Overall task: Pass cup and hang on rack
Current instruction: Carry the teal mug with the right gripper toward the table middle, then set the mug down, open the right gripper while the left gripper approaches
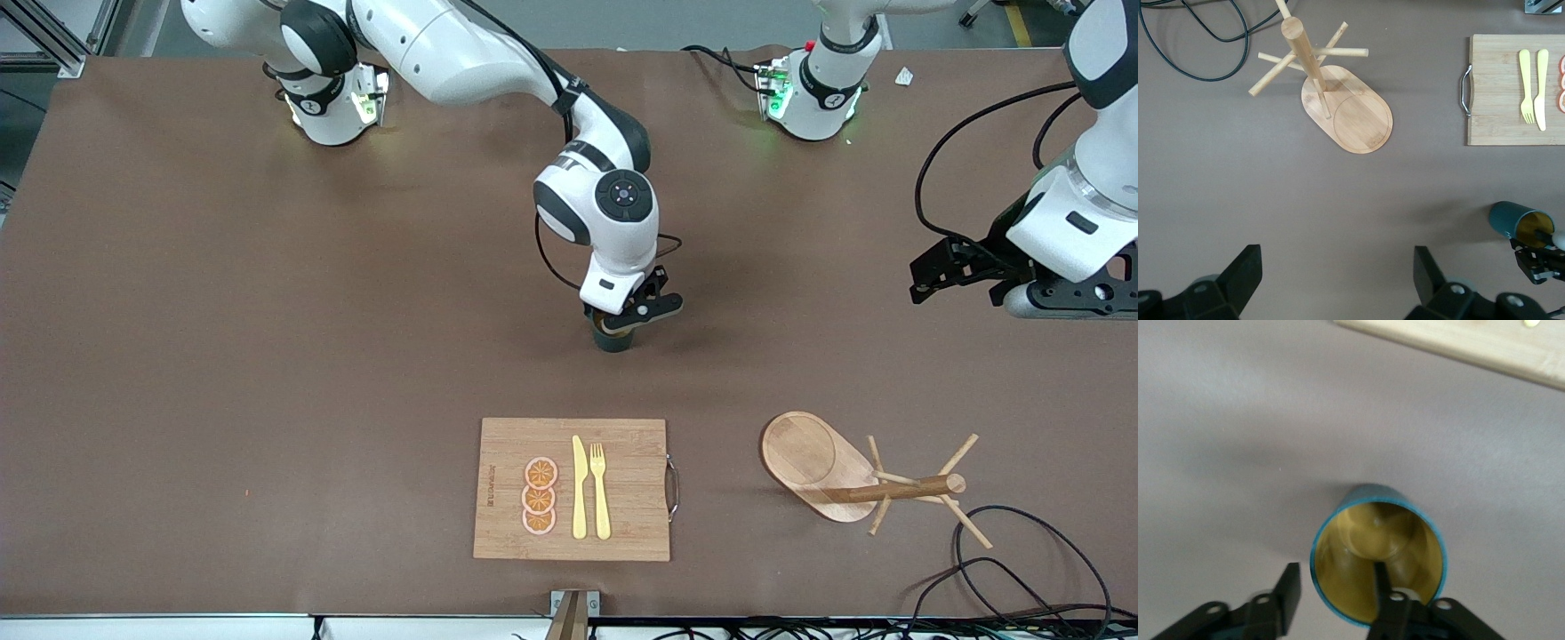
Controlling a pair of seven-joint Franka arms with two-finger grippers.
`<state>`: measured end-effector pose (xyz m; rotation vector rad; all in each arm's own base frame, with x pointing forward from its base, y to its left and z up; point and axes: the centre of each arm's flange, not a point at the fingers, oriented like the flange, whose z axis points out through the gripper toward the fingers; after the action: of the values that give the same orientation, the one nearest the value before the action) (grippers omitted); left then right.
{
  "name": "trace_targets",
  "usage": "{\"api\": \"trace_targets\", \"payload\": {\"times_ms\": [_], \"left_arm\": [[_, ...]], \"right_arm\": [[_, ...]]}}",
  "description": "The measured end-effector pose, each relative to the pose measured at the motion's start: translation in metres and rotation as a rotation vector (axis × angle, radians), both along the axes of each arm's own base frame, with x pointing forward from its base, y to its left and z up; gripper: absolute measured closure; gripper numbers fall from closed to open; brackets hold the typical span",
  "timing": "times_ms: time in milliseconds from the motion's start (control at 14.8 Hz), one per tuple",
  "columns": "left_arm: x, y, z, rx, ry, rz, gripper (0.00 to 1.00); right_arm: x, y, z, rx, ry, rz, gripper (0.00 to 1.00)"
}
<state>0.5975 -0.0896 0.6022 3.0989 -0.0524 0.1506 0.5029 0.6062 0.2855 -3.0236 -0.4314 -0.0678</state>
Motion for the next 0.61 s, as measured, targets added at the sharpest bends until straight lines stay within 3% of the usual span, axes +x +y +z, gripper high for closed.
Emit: {"api": "trace_targets", "payload": {"times_ms": [135,270,606], "left_arm": [[0.000,0.001,0.000,0.000,0.000,0.002,0.00],[0.000,0.002,0.000,0.000,0.000,0.004,0.00],[-0.004,-0.023,0.000,-0.004,0.001,-0.030,0.00]], "right_arm": [[0.012,-0.007,0.019,0.020,-0.020,-0.022,0.21],[0.039,-0.032,0.042,0.027,-0.031,-0.072,0.02],[0.153,-0.180,0.116,0.053,-0.077,-0.238,0.00]]}}
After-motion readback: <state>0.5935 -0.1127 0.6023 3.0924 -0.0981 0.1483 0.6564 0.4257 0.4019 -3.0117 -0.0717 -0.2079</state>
